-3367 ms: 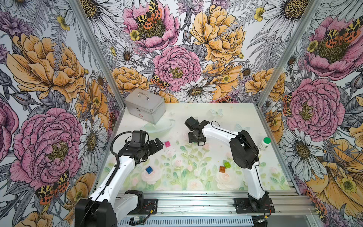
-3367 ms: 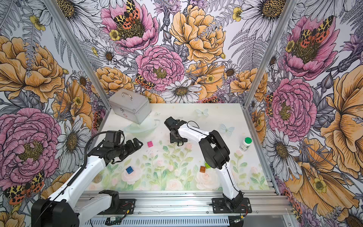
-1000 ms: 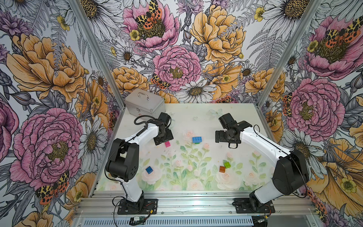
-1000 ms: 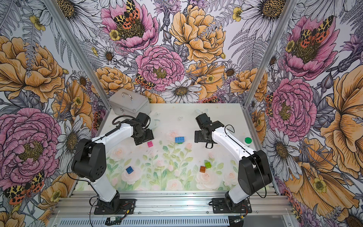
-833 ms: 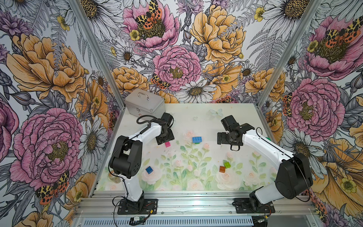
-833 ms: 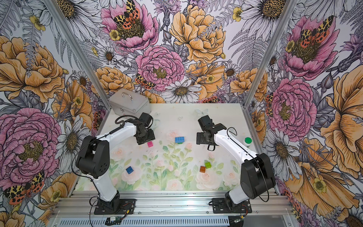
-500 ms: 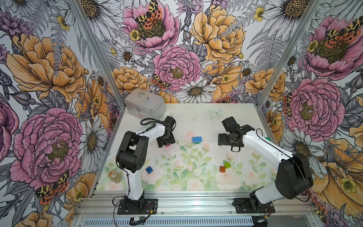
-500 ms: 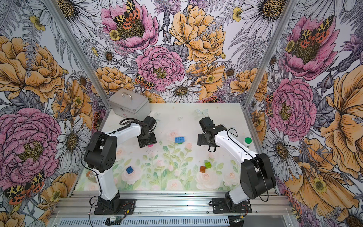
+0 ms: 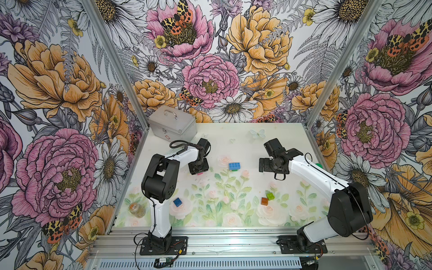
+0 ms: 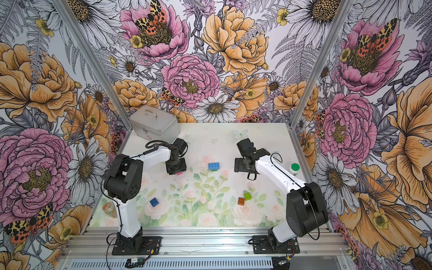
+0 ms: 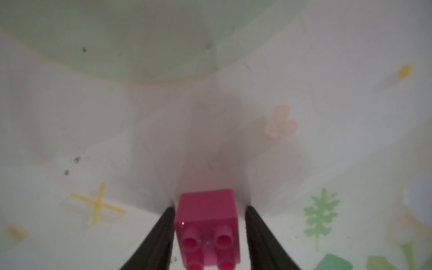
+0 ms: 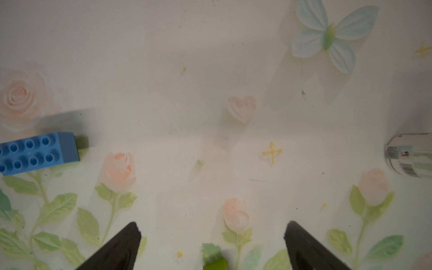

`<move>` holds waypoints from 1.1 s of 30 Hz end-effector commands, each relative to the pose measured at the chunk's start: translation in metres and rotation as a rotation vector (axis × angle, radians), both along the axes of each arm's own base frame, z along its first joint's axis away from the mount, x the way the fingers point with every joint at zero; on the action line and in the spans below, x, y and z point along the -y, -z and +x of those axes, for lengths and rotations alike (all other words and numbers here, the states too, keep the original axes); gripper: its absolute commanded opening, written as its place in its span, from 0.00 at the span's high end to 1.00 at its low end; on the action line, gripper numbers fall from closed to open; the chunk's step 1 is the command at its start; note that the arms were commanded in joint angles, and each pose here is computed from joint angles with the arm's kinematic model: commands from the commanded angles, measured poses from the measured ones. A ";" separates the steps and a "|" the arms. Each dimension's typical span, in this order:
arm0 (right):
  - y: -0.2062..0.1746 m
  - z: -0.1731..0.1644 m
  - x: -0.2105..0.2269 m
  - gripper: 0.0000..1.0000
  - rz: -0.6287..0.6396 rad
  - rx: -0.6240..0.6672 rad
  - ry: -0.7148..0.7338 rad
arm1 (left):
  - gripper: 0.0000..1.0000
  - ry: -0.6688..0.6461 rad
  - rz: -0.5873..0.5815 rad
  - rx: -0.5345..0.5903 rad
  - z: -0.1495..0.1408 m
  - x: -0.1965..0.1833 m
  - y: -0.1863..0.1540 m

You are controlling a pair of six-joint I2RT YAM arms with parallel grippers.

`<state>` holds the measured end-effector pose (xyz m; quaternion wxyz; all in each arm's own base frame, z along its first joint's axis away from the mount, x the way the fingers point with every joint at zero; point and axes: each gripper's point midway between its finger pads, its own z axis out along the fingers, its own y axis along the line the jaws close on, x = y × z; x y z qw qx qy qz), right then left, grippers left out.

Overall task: Assemble the letter v with lego
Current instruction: Pick up the lego brick from the center of the board.

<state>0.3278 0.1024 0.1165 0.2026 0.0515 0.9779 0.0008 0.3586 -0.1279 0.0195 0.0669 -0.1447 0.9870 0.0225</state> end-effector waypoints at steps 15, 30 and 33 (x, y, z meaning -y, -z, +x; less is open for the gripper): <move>-0.006 0.055 -0.134 0.08 0.860 0.218 0.044 | 0.75 0.252 -0.081 0.156 -0.003 0.061 -0.063; 0.057 0.064 -0.149 0.26 0.834 0.099 0.009 | 0.75 0.334 -0.189 0.193 0.002 0.106 -0.087; 0.063 0.063 -0.151 0.26 0.814 0.073 -0.005 | 0.75 0.332 -0.203 0.186 0.003 0.112 -0.085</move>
